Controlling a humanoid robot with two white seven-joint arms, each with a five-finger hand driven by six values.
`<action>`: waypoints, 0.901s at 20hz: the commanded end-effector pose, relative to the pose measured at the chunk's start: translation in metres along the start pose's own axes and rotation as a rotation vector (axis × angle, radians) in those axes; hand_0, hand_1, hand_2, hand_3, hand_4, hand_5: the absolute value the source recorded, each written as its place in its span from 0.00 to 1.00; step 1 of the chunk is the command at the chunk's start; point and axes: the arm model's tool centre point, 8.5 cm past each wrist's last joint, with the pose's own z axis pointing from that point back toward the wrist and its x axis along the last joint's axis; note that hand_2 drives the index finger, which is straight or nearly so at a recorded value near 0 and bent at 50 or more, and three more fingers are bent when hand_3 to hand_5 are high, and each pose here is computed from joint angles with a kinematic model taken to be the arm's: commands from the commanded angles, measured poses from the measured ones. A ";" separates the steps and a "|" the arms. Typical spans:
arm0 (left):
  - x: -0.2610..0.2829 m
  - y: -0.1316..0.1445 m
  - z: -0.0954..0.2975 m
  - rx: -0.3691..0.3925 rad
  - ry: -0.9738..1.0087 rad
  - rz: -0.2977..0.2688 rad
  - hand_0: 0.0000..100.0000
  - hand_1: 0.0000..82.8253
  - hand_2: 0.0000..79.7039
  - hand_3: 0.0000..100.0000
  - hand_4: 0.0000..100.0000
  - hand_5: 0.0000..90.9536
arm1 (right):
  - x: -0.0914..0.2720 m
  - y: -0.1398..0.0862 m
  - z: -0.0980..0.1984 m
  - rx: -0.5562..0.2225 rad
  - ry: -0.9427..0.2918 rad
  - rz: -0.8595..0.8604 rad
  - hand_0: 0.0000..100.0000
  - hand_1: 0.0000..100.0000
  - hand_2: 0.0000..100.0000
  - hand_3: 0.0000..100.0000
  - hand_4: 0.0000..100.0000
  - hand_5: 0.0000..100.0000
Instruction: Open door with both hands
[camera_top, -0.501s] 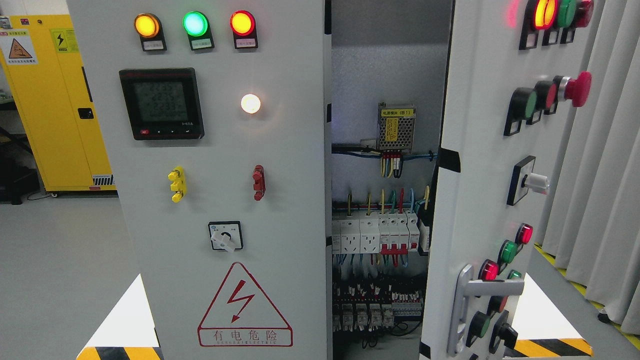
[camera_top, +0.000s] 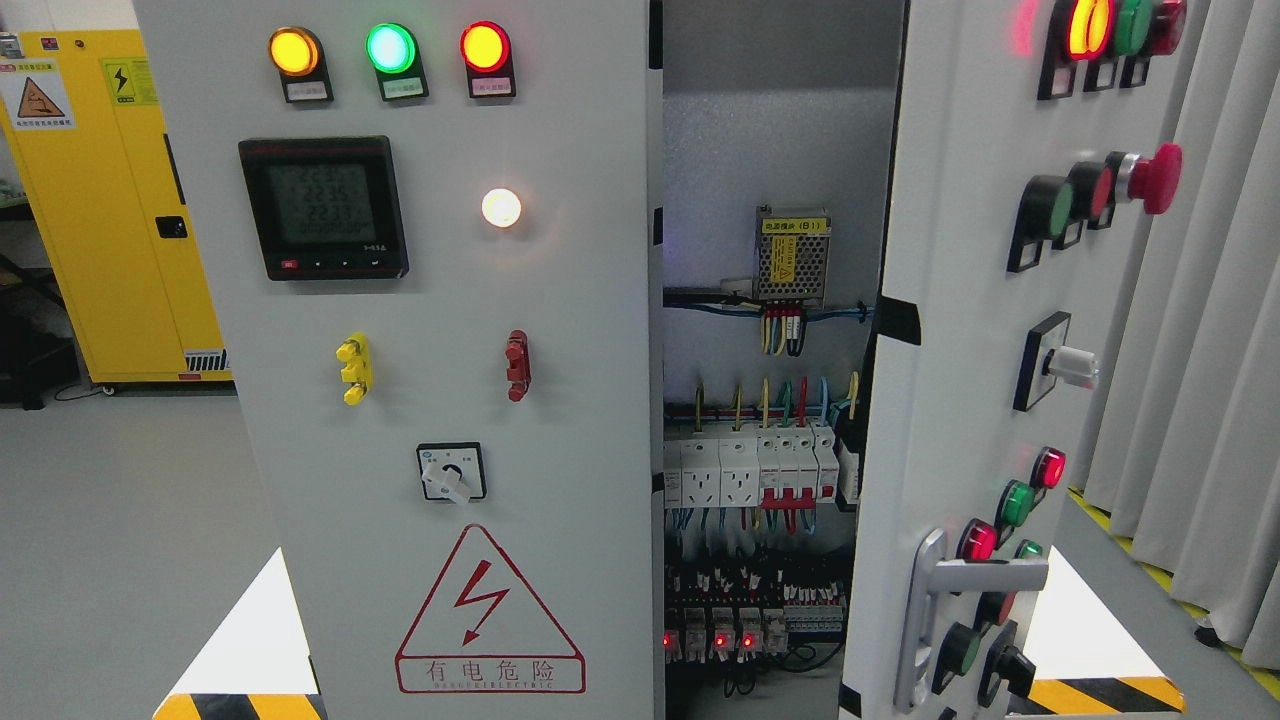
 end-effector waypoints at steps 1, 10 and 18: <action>0.089 0.023 0.006 -0.018 -0.335 0.014 0.00 0.00 0.00 0.00 0.00 0.00 | 0.000 -0.017 0.002 -0.027 0.000 -0.001 0.20 0.12 0.00 0.00 0.00 0.00; 0.220 0.032 0.100 -0.535 -0.861 -0.090 0.00 0.00 0.00 0.00 0.00 0.00 | 0.000 -0.017 0.002 -0.027 0.000 0.001 0.20 0.12 0.00 0.00 0.00 0.00; 0.297 0.024 0.237 -0.738 -1.156 -0.284 0.00 0.00 0.00 0.00 0.00 0.00 | 0.000 -0.017 0.002 -0.027 0.000 0.001 0.20 0.12 0.00 0.00 0.00 0.00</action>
